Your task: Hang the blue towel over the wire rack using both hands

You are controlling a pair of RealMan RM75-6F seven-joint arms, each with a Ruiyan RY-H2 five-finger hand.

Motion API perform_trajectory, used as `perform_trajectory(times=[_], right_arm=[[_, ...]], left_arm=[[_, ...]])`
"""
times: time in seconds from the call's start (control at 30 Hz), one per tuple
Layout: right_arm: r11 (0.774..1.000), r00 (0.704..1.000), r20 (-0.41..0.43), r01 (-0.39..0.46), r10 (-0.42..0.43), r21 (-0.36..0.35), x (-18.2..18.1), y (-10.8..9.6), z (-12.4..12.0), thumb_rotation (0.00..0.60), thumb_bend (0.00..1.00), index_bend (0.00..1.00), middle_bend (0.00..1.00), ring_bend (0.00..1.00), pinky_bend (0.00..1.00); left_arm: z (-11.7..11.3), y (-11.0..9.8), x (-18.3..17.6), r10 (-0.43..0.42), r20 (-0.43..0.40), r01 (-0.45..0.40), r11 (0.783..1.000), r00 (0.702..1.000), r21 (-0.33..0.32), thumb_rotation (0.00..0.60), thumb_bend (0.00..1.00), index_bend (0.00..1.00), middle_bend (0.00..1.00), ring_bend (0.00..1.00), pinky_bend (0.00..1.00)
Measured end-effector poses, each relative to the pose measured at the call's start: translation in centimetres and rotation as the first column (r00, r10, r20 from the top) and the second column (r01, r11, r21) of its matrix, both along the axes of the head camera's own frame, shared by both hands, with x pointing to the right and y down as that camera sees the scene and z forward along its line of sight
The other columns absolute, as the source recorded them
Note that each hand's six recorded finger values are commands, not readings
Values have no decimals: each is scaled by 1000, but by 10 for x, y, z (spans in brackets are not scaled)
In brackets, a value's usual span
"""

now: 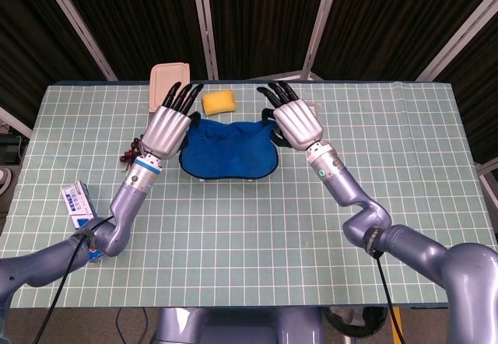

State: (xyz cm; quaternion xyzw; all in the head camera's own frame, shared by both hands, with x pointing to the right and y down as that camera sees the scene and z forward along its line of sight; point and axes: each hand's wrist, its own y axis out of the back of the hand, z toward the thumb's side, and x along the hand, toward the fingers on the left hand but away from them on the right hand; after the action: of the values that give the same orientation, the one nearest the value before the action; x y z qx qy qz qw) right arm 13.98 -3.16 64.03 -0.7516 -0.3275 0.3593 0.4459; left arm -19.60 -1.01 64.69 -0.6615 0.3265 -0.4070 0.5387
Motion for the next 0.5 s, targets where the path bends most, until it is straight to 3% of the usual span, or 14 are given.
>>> perform_trajectory(times=[0.5], right_arm=[[1000,1000,9,16,-16,-24,-4,14,23,600,450,669,75,0,0]], left_arm=[[32,14,-28,-23,7,24,997,1000,-70,600,530,813,0,0,0]])
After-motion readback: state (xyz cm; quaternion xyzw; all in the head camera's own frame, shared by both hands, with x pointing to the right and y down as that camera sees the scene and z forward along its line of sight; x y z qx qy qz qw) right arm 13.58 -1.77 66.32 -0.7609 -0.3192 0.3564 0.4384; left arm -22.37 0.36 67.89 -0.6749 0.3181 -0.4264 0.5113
